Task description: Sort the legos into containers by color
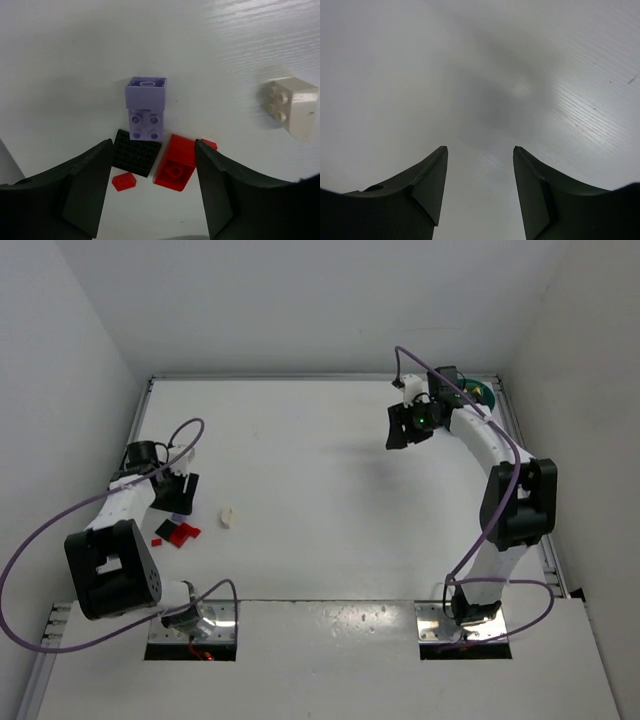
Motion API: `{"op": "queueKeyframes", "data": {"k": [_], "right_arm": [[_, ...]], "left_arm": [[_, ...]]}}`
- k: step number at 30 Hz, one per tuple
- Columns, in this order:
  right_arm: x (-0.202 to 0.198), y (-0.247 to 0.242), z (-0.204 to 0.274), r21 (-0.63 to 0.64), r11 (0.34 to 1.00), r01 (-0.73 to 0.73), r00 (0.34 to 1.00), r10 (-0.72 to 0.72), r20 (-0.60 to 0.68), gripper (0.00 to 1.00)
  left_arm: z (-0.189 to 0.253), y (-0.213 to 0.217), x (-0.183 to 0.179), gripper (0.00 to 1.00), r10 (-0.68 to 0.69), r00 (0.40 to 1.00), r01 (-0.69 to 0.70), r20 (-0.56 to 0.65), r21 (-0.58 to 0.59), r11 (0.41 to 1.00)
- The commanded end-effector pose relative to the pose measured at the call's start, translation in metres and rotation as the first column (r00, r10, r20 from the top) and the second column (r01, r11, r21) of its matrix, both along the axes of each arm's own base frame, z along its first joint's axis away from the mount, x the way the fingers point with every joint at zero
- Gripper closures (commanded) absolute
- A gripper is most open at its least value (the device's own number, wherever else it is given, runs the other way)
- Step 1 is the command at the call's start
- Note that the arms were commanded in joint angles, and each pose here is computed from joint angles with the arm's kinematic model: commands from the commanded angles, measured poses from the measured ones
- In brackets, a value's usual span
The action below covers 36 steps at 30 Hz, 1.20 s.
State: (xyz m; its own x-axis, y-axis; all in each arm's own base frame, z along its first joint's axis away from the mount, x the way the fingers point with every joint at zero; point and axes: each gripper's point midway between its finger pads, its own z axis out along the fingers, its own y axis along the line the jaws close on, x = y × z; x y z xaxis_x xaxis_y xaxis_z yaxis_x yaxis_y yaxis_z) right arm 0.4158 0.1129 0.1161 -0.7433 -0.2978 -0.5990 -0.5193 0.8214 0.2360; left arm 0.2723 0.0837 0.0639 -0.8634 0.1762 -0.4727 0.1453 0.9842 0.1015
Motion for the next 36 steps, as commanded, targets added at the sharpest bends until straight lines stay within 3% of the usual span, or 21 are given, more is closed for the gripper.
{"op": "queueKeyframes", "data": {"k": [1,7,13,15,19,23,25,27,33,36], "right_arm": [[0.005,0.014,0.027,0.040,0.999,-0.032,0.995,0.028,0.098,0.45],[0.000,0.022,0.024,0.039,0.998,-0.052,0.995,0.048,0.089,0.45],[0.001,0.027,0.021,0.048,0.998,-0.048,0.996,0.044,0.080,0.45],[-0.001,0.033,0.022,0.061,0.997,-0.056,0.996,0.052,0.074,0.45],[-0.007,0.044,0.025,0.114,0.991,-0.065,0.997,0.060,0.050,0.45],[-0.036,0.075,0.036,0.306,0.946,-0.104,0.993,0.117,-0.026,0.45],[-0.049,0.091,0.044,0.395,0.914,-0.095,0.987,0.138,-0.081,0.45],[-0.063,0.117,0.054,0.524,0.845,-0.107,0.962,0.221,-0.160,0.45],[-0.066,0.150,0.071,0.624,0.778,-0.064,0.926,0.280,-0.255,0.45],[-0.064,0.176,0.091,0.677,0.731,-0.084,0.923,0.314,-0.224,0.40]], "left_arm": [[-0.005,0.007,0.015,0.29,-0.044,0.999,0.044,0.017,0.019,0.999],[-0.036,0.011,0.010,0.40,-0.031,0.996,0.032,-0.082,0.011,0.999],[-0.048,0.015,0.014,0.49,0.008,0.996,-0.007,-0.090,0.013,1.000],[-0.052,0.015,0.014,0.59,0.016,0.995,-0.015,-0.098,0.007,1.000],[-0.055,0.010,0.016,0.64,0.010,0.996,-0.012,-0.093,-0.023,1.000],[-0.016,-0.006,0.023,0.66,-0.087,0.995,0.090,0.044,-0.082,0.993],[0.009,-0.035,0.025,0.66,-0.179,0.972,0.207,0.155,-0.191,0.960],[0.079,-0.076,0.028,0.66,-0.299,0.873,0.398,0.386,-0.205,0.894],[0.130,-0.136,0.013,0.65,-0.370,0.773,0.564,0.516,-0.291,0.773],[0.143,-0.165,0.007,0.65,-0.412,0.743,0.621,0.528,-0.312,0.719]]}}
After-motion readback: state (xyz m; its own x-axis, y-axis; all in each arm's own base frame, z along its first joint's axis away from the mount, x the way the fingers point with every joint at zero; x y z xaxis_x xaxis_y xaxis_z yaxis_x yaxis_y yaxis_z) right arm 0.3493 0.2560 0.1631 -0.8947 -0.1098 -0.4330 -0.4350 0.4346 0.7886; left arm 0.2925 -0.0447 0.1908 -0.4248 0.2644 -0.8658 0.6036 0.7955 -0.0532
